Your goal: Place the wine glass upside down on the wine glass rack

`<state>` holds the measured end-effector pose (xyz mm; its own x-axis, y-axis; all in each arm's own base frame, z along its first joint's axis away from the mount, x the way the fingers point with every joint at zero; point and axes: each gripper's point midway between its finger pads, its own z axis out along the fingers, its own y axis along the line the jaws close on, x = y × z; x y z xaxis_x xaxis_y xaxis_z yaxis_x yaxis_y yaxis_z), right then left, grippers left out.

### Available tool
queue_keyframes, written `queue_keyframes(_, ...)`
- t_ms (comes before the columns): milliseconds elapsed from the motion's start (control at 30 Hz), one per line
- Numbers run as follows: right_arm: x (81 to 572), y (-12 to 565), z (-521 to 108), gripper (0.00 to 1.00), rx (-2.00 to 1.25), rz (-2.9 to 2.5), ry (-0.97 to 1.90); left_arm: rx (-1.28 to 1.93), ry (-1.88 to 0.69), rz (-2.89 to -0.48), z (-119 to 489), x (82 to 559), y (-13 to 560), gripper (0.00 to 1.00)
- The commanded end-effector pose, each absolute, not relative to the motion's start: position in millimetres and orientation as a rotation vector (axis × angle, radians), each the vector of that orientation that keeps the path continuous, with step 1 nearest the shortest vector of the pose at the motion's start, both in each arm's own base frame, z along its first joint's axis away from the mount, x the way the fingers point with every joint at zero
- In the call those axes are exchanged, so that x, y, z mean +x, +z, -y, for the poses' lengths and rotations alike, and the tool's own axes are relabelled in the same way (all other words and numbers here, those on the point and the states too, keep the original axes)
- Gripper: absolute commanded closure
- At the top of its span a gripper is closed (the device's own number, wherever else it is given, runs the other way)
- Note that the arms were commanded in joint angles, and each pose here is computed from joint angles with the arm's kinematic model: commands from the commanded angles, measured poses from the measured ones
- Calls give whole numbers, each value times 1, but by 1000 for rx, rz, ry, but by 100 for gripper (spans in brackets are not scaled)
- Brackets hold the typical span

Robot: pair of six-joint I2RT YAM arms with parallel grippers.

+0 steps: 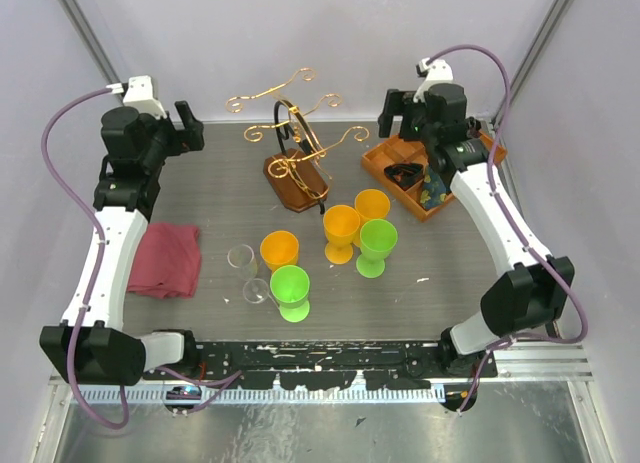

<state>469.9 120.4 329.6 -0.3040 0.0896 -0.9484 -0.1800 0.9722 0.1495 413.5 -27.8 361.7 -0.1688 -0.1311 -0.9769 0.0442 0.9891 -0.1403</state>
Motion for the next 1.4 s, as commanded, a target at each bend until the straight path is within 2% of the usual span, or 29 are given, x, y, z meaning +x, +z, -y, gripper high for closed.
queue_keyframes(0,433,323,-96,2,-11,-1912,187,-28,-184,-1702,34,409,364,2)
queue_keyframes(233,386,267,-103,15,-57,-2107,245,-20,-316,-1632,53,409,370,2)
queue_keyframes(533,348,248,-124,20,-130,-2164,362,-50,-328,-1659,52,412,360,2)
queue_keyframes(900,345,197,-132,28,-175,-2285,336,-64,-332,-1701,52,420,354,2)
queue_keyframes(1100,353,179,-135,36,-188,-2323,329,-50,-325,-1709,53,422,354,2)
queue_keyframes(1200,358,173,-138,45,-196,-2339,335,-43,-321,-1711,53,421,355,2)
queue_keyframes(1367,362,172,-140,74,-208,-2342,335,-41,-321,-1708,53,421,358,2)
